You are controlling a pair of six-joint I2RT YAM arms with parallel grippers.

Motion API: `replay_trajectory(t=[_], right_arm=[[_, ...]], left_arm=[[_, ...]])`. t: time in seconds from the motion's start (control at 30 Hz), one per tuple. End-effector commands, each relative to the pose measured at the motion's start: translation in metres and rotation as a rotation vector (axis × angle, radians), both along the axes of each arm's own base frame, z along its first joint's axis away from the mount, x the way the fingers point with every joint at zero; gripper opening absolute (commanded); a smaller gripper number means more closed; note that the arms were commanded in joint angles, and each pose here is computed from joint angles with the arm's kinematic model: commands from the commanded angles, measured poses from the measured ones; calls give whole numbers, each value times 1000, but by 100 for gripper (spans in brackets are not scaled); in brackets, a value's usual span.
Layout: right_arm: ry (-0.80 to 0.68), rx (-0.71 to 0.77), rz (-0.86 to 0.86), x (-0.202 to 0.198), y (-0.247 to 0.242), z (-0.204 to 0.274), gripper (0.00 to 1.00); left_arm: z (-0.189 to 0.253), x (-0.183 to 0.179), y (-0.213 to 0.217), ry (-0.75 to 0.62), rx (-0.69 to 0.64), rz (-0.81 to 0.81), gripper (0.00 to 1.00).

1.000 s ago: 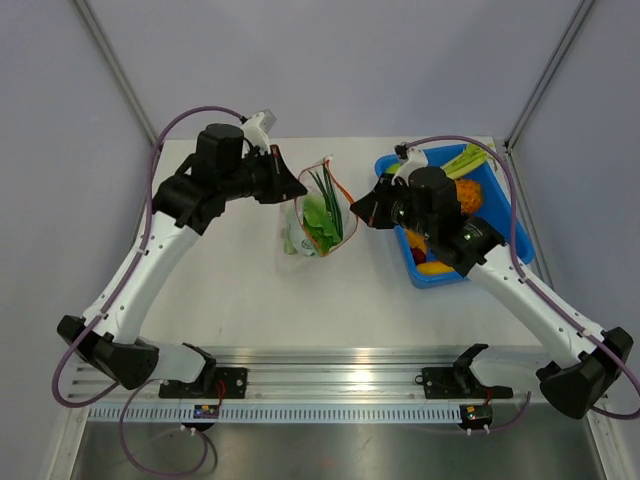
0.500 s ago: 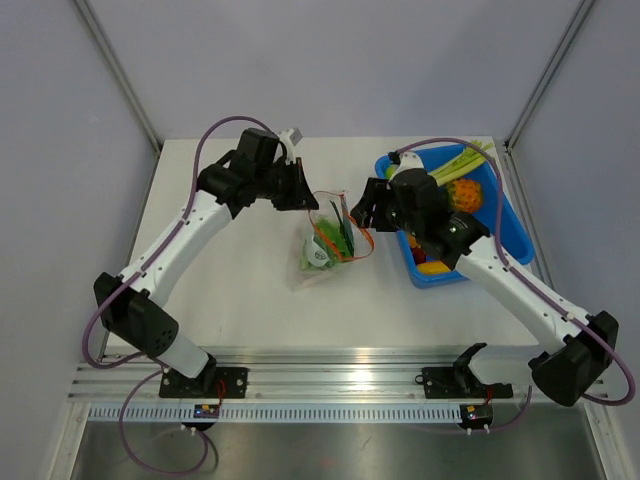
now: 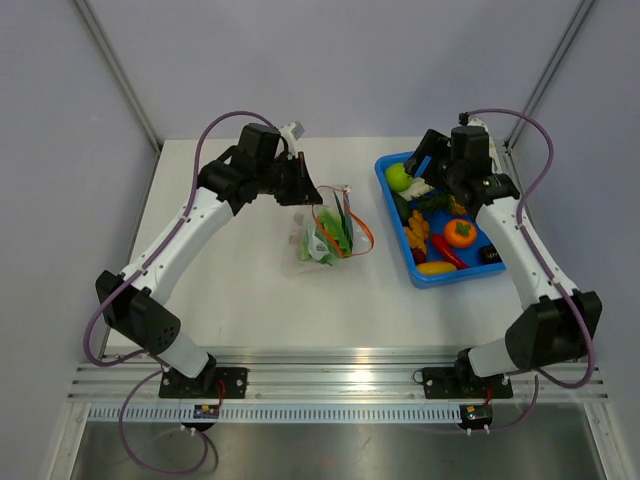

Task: Place the food in the zip-top bag and seal the zipper
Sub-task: Pick up the fake fruit from the bin.

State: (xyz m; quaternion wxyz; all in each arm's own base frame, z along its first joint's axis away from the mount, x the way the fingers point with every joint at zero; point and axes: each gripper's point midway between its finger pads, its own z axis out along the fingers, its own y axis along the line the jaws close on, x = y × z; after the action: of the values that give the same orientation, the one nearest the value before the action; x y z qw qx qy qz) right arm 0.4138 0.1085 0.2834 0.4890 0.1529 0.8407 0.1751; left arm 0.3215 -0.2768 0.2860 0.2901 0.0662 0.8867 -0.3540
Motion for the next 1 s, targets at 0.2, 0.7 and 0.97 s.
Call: replay_trajectory(t=[0.2,0.7,0.97], right_arm=[[121,133,43,54,-5,-59,96],[209,164,63,104,0,-120,99],[244,186,53,116,-3,-144,99]], left_arm=[[28,-6,-13,-73,-65,-65,0],[-16,-7,-36,3,9,-108,0],[-37,-5,-40,33,42,-111,0]])
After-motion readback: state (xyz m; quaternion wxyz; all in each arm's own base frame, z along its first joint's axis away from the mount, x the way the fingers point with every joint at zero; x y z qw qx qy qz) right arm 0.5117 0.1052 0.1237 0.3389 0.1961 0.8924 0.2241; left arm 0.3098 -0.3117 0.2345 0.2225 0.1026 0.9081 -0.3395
